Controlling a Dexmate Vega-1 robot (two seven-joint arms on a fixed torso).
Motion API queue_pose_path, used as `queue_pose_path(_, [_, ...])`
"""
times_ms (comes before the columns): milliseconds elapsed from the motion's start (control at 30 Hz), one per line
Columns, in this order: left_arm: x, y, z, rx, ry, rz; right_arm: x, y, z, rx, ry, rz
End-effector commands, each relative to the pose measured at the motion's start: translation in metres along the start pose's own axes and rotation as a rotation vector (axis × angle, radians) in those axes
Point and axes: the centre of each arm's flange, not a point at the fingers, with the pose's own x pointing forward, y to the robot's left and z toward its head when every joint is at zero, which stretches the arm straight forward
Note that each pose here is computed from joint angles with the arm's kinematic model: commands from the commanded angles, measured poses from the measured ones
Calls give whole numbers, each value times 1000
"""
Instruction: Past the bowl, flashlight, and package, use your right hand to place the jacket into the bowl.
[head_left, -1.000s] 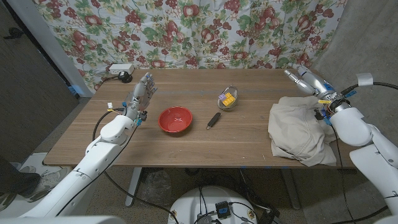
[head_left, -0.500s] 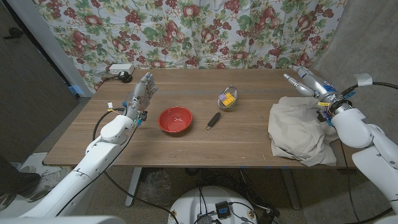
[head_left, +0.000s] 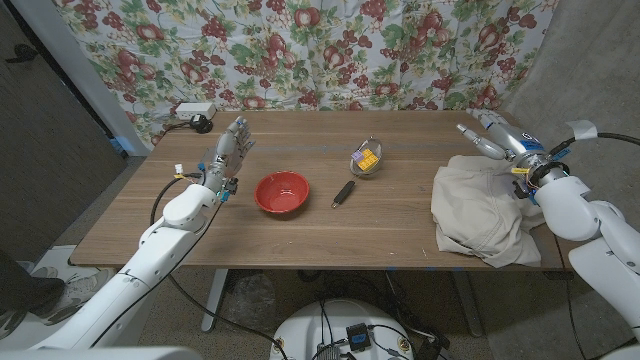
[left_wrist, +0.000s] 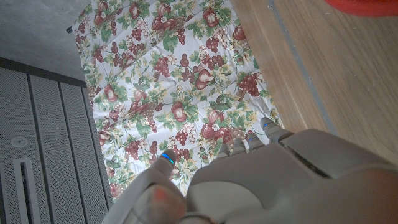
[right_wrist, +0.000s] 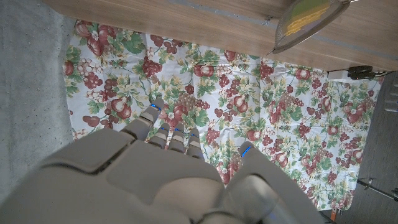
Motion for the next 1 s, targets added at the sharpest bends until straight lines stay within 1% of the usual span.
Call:
queue_pose_path(33, [1,-2,-1,-2,4,1,-3,4,-2,-46,30,15])
queue_pose_path(300, [1,-4,1,7,4,-7,-6,6,-3,-81,46,28])
queue_pose_path(567, [0,-6,0,5,5,-7,-11,8,-2,-117,65,29])
queue_pose_path(1000, [-2,-7,1,3,6,-12,-15,12,-3,-165,95,49])
